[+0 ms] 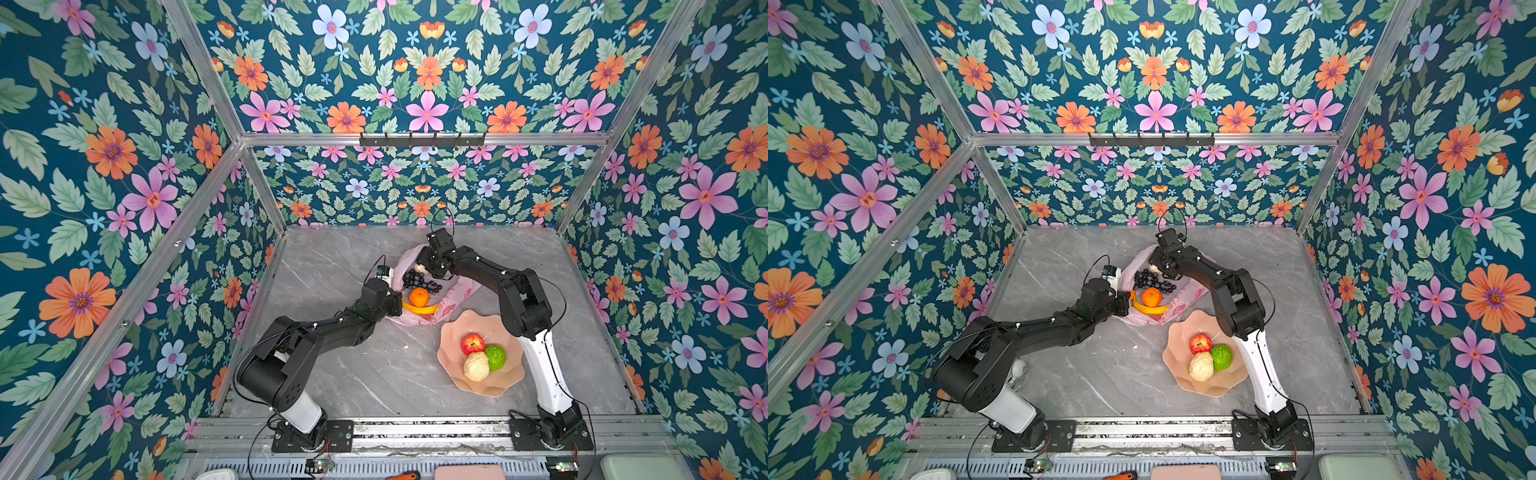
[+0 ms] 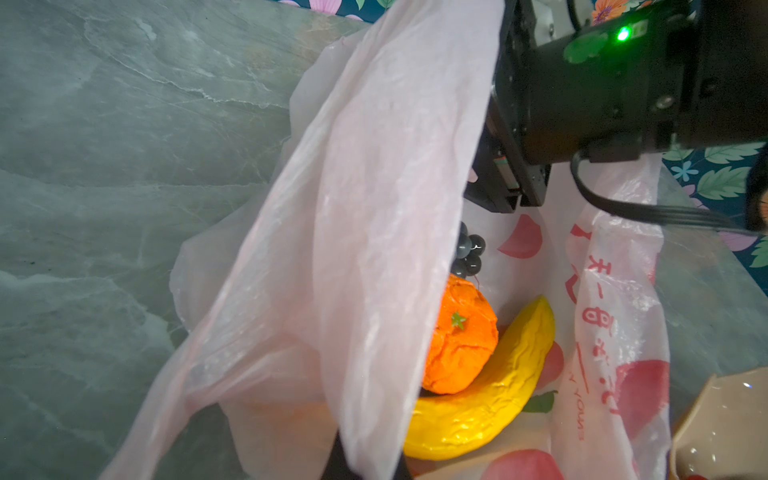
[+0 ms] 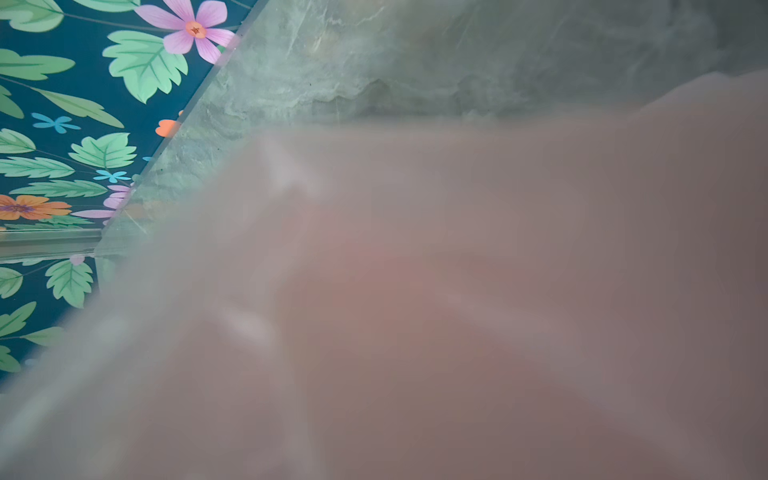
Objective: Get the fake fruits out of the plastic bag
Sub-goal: 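Grasp the second cream pear with the right gripper and lift it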
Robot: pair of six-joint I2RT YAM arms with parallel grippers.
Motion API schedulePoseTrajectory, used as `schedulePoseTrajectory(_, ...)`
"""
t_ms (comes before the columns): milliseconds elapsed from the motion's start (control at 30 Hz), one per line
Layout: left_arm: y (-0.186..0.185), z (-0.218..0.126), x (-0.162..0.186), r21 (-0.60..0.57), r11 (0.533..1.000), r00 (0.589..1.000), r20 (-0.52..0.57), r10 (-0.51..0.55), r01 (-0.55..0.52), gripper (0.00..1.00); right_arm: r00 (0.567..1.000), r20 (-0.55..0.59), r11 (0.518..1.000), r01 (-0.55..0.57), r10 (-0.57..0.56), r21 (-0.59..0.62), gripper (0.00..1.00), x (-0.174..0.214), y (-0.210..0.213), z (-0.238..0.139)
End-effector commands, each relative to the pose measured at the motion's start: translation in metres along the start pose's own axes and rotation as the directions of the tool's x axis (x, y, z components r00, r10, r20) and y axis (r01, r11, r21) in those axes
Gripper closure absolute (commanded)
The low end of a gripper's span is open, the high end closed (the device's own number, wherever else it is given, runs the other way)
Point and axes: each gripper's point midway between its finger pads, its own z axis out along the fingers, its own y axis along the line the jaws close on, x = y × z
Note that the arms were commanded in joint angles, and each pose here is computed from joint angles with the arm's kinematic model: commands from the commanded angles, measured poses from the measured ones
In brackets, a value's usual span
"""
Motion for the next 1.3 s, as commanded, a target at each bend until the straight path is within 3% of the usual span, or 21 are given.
schedulePoseTrajectory(0, 0.0, 0.0, -0.002, 0.001, 1.0, 1.0, 0.007, 0.0, 0.0, 1.0, 1.0, -0.003, 1.0, -0.003, 0.003, 0.003, 0.33, 0.0, 0.0, -0.002)
schedulePoseTrajectory(667, -0.001, 0.0, -0.001, 0.003, 1.0, 1.0, 0.007, -0.001, 0.001, 1.0, 0.997, 0.029, 0.996, 0.072, -0.07, -0.052, 0.35, 0.005, 0.005, -0.052)
schedulePoseTrajectory(1267, 0.0, 0.0, -0.002, -0.002, 1.0, 1.0, 0.009, 0.001, -0.001, 1.0, 0.988, 0.015, 0.982, 0.154, -0.153, -0.106, 0.35, 0.037, 0.009, -0.09)
